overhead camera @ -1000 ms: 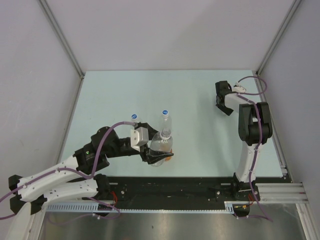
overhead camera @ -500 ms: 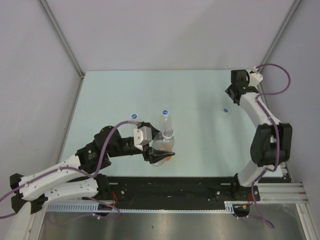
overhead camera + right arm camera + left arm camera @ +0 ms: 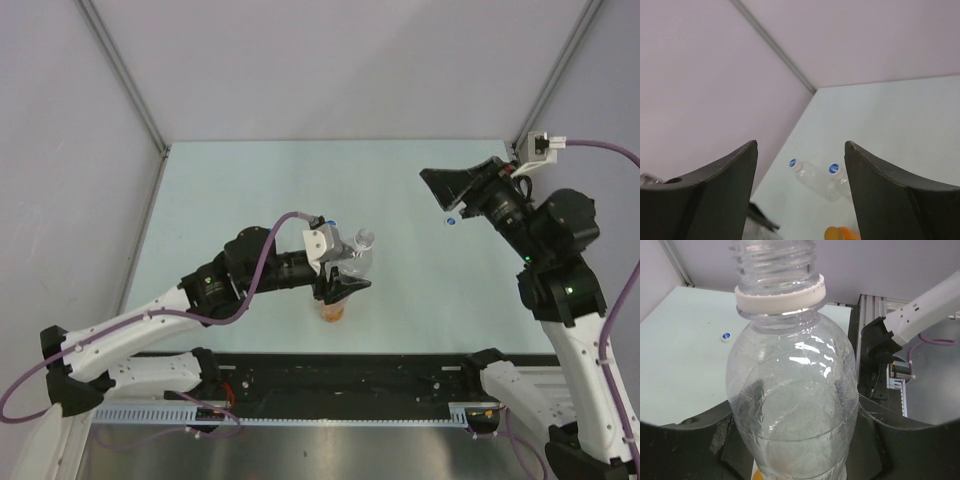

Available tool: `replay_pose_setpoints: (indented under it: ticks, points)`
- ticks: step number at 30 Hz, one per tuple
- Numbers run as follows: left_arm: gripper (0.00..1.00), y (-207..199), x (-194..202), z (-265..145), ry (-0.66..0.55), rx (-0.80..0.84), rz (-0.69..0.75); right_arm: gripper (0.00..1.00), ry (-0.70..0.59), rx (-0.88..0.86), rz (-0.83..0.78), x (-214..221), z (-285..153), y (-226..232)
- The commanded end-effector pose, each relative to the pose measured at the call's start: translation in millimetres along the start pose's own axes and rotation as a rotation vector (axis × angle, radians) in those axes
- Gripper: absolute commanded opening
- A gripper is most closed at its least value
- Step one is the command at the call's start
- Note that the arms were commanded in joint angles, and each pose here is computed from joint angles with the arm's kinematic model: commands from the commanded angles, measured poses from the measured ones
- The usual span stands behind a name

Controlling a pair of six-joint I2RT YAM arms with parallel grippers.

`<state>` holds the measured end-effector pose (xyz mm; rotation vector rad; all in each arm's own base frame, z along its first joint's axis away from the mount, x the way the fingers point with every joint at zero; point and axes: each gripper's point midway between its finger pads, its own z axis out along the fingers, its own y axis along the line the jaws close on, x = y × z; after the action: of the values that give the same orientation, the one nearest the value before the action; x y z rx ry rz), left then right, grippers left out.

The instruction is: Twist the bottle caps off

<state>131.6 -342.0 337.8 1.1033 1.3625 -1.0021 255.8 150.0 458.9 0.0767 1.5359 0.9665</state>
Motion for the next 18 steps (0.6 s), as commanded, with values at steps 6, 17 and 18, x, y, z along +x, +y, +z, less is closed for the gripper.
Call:
replay_pose_setpoints:
  ticks: [6,17,18]
  points:
    - [0.01,1,-26,23,-0.015,0.05,0.007,0.8,0.18,-0.308,0.01,35,-47,68]
    - [0.01,4,-29,55,0.024,0.09,0.0,0.83,0.248,-0.332,-0.018,58,-58,78]
    - [0.01,3,-28,58,0.029,0.093,-0.003,0.83,0.25,-0.324,-0.02,60,-58,77]
